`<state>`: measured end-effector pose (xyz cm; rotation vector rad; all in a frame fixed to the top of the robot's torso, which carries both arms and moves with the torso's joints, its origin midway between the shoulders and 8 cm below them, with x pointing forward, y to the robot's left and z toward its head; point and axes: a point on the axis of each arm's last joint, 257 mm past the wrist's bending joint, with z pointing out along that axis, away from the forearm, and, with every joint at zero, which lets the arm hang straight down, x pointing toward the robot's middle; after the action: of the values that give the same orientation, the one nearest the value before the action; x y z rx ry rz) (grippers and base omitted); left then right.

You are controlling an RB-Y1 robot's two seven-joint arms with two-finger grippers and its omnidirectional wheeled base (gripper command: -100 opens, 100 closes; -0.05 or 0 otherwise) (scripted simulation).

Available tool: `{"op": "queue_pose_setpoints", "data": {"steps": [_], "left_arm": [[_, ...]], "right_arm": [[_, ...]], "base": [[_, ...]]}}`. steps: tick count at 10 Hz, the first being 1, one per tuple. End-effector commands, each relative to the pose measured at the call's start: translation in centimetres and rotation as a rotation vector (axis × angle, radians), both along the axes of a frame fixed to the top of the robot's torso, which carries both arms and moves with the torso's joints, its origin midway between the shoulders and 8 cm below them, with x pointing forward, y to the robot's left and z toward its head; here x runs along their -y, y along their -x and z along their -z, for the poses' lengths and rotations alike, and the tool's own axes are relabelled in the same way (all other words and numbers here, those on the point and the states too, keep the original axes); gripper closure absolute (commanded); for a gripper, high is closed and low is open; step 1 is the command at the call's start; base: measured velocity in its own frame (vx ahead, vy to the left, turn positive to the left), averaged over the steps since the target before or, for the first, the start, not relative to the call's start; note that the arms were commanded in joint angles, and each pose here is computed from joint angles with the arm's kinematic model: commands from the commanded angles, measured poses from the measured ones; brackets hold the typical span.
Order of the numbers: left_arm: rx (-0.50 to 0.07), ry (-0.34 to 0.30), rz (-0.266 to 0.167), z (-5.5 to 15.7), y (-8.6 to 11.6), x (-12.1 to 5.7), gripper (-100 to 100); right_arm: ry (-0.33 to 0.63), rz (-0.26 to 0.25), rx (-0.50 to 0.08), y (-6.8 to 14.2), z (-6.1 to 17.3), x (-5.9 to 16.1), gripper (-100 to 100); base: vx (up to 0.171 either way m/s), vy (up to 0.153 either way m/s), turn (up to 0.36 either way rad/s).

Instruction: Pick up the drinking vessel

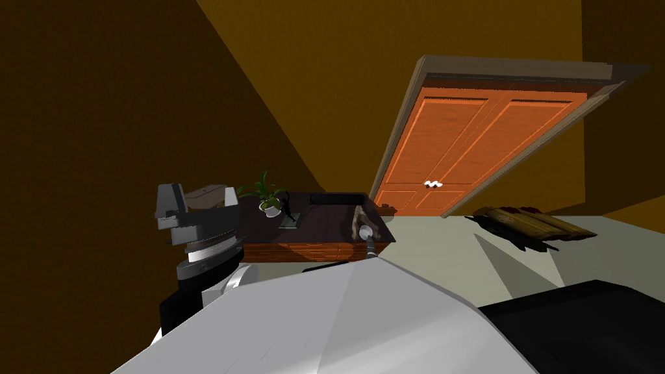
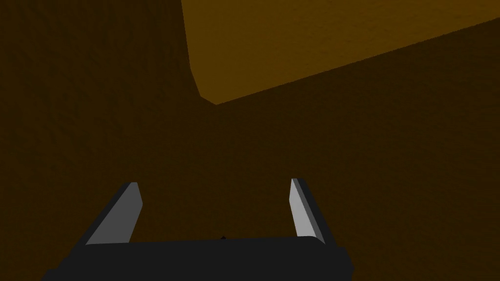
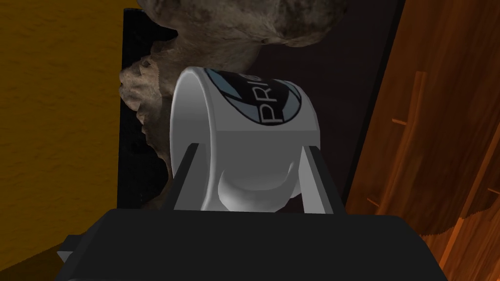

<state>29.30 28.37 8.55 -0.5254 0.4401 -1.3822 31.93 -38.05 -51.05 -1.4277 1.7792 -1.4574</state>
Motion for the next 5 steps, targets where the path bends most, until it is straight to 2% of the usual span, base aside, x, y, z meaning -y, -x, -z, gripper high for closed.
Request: {"op": "queue_pose_setpoints", "data": {"steps": [1, 3, 4, 5], "left_arm": [[0.000, 0.000, 0.000, 0.00, 0.00, 0.00, 0], [0.000, 0.000, 0.000, 0.00, 0.00, 0.00, 0], [0.000, 0.000, 0.000, 0.00, 0.00, 0.00, 0], [0.000, 0.000, 0.000, 0.00, 0.00, 0.00, 0]], "right_arm": [[0.002, -0.006, -0.003, -0.04, -0.13, -0.64, 100], [0.027, -0.029, 0.002, -0.42, -0.56, -0.73, 100], [0.022, -0.022, 0.001, -0.31, -0.45, -0.61, 100], [0.023, -0.024, 0.001, -0.36, -0.48, -0.63, 0]], "base": [[0.019, -0.014, -0.160], [0.015, -0.007, -0.060], [0.000, 0.000, 0.000], [0.000, 0.000, 0.000]]}}
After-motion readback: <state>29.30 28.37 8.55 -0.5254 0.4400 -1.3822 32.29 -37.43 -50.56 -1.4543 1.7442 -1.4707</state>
